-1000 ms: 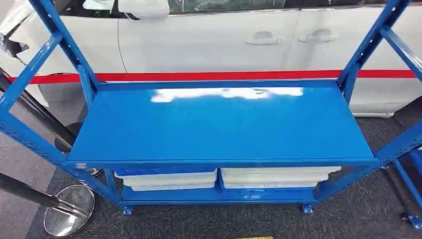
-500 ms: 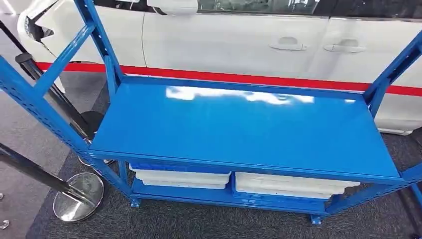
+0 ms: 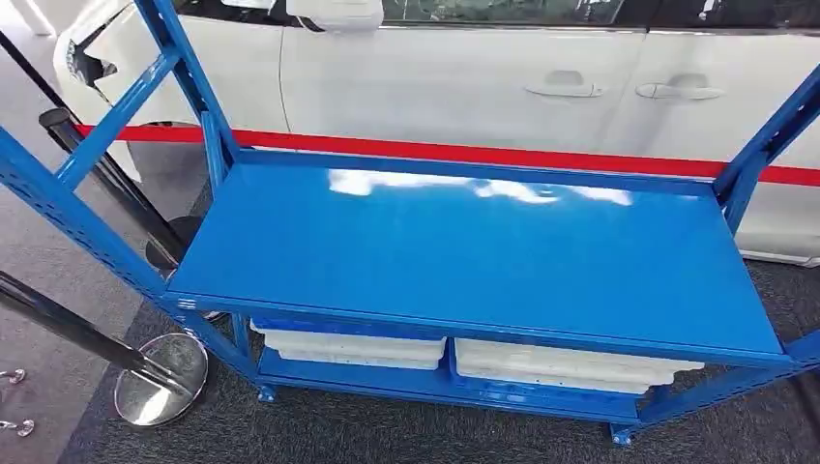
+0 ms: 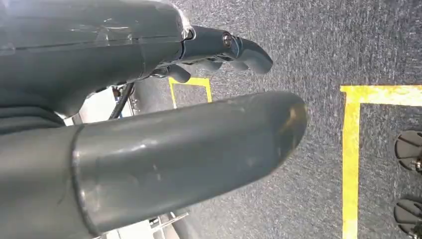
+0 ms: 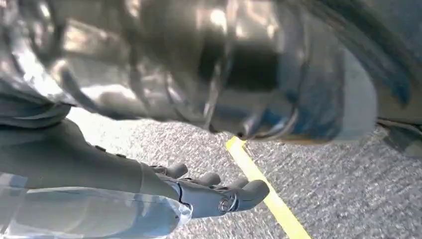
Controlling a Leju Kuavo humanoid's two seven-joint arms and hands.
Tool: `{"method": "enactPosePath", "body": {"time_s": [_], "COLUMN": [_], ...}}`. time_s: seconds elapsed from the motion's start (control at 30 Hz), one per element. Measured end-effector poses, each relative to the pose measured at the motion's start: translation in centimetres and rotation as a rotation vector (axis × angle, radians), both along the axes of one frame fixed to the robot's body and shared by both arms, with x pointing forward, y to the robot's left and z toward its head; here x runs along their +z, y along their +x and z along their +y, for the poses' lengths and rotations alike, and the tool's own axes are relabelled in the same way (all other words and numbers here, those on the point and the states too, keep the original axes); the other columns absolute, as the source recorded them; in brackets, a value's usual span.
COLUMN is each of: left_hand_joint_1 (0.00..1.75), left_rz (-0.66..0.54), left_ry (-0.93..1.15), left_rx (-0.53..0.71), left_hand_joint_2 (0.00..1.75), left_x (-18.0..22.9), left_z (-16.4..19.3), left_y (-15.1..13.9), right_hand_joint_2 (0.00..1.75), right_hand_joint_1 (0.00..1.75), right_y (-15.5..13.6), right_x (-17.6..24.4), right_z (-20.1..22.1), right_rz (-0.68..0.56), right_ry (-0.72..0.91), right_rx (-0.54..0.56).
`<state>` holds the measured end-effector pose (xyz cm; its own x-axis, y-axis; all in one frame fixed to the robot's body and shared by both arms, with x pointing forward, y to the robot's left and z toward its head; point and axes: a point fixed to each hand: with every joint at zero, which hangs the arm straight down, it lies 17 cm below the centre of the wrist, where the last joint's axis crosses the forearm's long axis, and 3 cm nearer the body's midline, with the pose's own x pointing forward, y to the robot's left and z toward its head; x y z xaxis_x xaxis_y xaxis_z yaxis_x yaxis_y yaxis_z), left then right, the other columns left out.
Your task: Take the parts from the cabinet and place them on the table.
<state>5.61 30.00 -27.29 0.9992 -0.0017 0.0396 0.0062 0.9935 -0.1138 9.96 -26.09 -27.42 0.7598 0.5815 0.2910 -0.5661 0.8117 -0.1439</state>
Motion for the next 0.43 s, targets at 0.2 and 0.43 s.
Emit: {"method": "enactPosePath", "body": {"time_s": [0.2,0.43], "left_hand_joint_1": [0.00,0.00], "left_rz": [-0.004,-0.009], "left_ry": [0.000,0.000], "left_rx": [-0.002,0.002], "left_hand_joint_2": [0.00,0.00], "left_x": [0.00,0.01], "left_z": [0.00,0.00], "left_y": [0.07,0.18], "right_hand_joint_2": [0.00,0.00], "right_hand_joint_1": [0.00,0.00], "right_y": [-0.07,-0.06], "right_x": [-0.04,-0.04], "right_z": [-0.12,-0.14], "right_rz": [0.007,0.010], "right_ry": [-0.004,-0.001], "right_rx": [-0.012,-0.022]}}
